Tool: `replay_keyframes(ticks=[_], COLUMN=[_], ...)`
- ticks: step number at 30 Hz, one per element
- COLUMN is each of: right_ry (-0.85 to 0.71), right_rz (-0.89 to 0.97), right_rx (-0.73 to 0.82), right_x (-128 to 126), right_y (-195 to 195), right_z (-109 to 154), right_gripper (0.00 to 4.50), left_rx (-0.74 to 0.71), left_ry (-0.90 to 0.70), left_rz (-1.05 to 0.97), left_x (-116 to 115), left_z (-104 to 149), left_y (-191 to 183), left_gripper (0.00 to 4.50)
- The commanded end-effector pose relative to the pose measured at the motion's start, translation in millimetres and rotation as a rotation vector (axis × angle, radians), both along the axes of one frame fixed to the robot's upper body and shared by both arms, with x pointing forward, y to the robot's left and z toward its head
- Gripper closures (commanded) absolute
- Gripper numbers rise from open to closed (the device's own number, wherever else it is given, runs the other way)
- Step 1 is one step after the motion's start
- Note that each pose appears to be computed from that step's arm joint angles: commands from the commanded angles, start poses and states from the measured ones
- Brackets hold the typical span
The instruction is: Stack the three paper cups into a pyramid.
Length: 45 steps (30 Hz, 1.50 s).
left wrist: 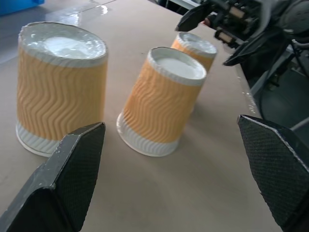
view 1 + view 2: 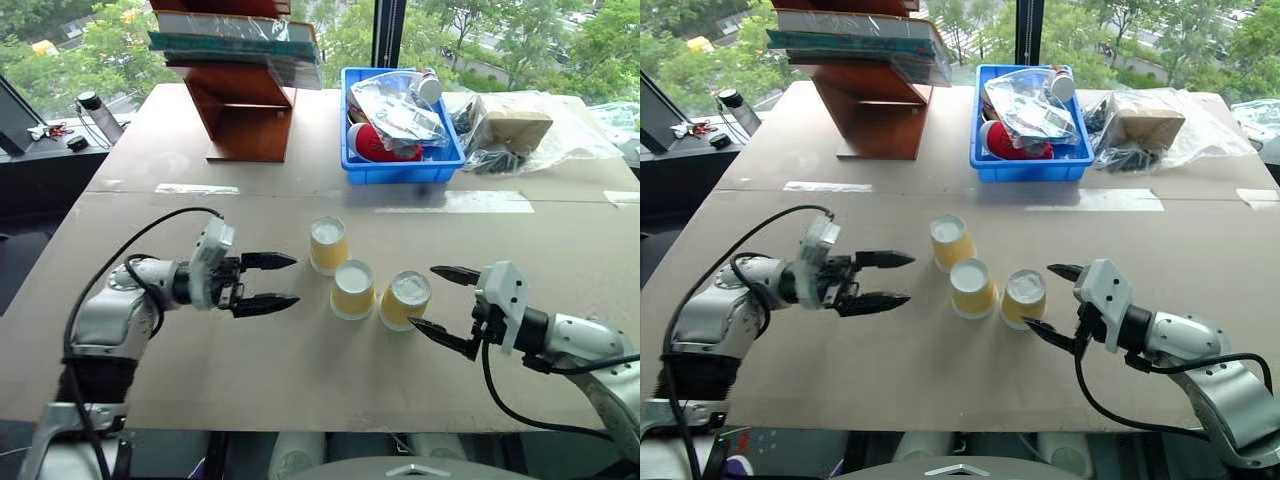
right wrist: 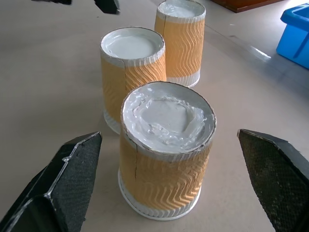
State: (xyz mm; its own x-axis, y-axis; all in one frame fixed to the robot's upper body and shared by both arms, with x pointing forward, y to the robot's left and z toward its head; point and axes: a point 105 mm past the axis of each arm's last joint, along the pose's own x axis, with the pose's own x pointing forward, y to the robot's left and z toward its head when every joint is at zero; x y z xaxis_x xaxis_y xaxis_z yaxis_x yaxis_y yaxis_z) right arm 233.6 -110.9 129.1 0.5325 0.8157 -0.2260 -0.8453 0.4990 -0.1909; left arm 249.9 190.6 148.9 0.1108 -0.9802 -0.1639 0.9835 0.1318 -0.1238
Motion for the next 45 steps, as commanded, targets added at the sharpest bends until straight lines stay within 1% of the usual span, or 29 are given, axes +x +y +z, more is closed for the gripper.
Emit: replay_keyframes(ticks=[1, 4, 12, 15, 18, 20, 21, 28, 34, 41, 44, 45], right_ry=[-0.031, -0.027, 0.013, 0.023, 0.029, 0.03, 0.03, 0.019, 0.015, 0.01, 0.027, 0.027], right_rz=[0.007, 0.025, 0.032, 0.038, 0.042, 0.044, 0.045, 0.056, 0.074, 0.081, 0.067, 0.074], right_rx=[0.001, 0.023, 0.039, 0.033, 0.032, 0.029, 0.029, 0.041, 0.038, 0.029, 0.051, 0.054], right_x=[3, 6, 7, 6, 5, 5, 5, 8, 9, 9, 11, 11], right_y=[2, 5, 5, 5, 6, 6, 7, 12, 20, 22, 18, 17], right_z=[4, 7, 5, 3, 1, 0, 0, 4, 1, 1, 2, 3], right_gripper=[0.06, 0.06, 0.06, 0.8, 0.8, 1.25, 1.4, 1.4, 1.4, 1.4, 1.4, 1.01], left_rx=[-0.005, 0.01, -0.006, -0.01, -0.013, -0.016, -0.019, -0.025, -0.031, -0.033, -0.033, -0.033], left_ry=[-0.04, -0.043, -0.041, -0.041, -0.041, -0.042, -0.042, -0.044, -0.045, -0.042, -0.042, -0.042], left_rz=[-0.077, -0.071, -0.041, -0.033, -0.029, -0.026, -0.024, -0.016, -0.012, -0.008, -0.004, -0.002], left_x=[-17, -23, -26, -26, -27, -27, -27, -26, -26, -27, -28, -28], left_z=[17, 15, 12, 12, 11, 11, 11, 11, 11, 11, 11, 10], left_y=[1, 2, -2, -3, -4, -5, -6, -7, -9, -10, -10, -10], left_gripper=[0.0, 0.0, 0.0, 0.0, 0.0, 0.0, 0.0, 0.0, 0.0, 0.0, 0.0, 0.0])
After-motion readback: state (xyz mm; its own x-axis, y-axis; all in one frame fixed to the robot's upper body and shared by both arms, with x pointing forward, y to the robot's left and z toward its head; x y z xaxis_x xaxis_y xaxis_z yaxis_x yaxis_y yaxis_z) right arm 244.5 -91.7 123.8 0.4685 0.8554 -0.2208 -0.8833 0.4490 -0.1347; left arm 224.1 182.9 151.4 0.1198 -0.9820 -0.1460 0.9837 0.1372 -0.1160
